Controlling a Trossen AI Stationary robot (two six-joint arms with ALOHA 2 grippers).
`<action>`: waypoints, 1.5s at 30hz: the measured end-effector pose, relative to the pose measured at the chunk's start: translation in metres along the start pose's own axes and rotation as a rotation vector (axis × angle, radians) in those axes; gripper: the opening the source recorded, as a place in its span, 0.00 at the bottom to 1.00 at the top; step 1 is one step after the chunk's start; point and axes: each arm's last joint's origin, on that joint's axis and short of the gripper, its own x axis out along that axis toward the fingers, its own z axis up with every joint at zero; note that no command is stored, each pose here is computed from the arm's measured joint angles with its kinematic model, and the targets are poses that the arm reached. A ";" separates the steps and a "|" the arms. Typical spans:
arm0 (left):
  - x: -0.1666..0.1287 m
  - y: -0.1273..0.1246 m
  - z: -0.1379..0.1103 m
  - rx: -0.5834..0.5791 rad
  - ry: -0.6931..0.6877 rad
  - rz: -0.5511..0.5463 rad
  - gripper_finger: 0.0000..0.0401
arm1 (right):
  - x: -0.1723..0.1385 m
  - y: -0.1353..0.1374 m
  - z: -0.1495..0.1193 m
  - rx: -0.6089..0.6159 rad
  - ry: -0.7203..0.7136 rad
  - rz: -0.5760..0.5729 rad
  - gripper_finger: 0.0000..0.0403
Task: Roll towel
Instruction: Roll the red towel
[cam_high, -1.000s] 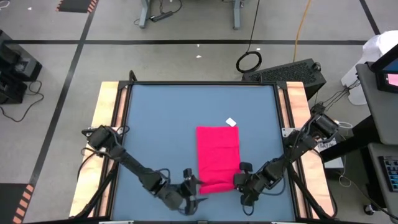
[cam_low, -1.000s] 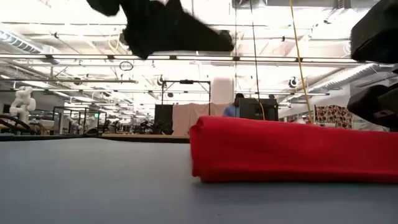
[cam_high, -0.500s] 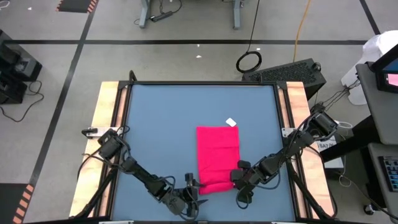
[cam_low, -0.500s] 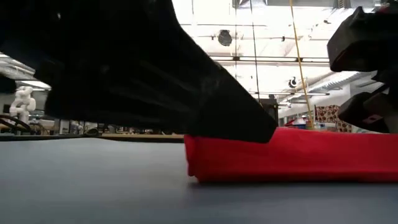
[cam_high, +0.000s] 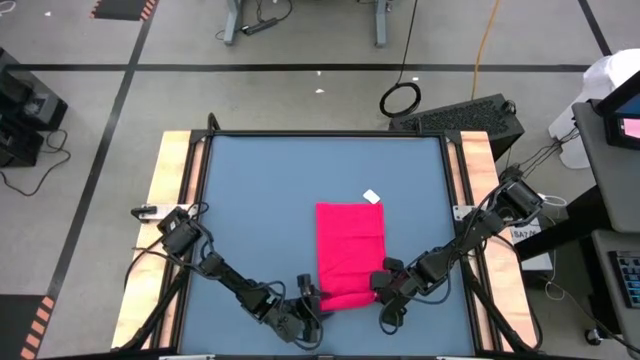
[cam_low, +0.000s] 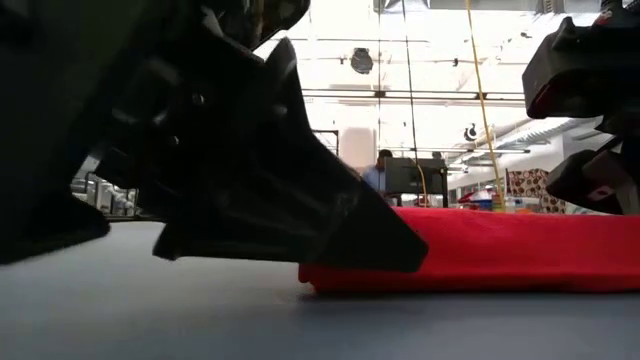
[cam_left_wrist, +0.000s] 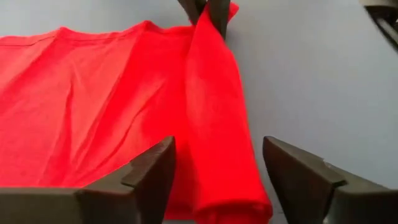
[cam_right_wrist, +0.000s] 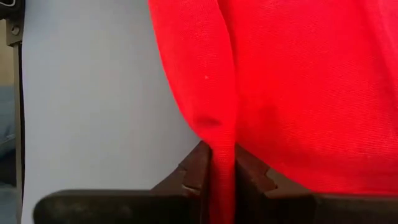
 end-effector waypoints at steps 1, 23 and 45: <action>0.000 0.001 0.000 0.005 -0.004 0.017 0.59 | 0.000 0.000 0.000 0.001 0.000 0.000 0.10; -0.005 -0.011 -0.012 0.115 -0.036 0.051 0.67 | 0.001 -0.005 0.012 0.095 -0.041 0.020 0.10; 0.009 0.008 -0.014 -0.097 0.072 0.064 0.35 | 0.000 -0.001 0.009 -0.007 -0.043 0.029 0.20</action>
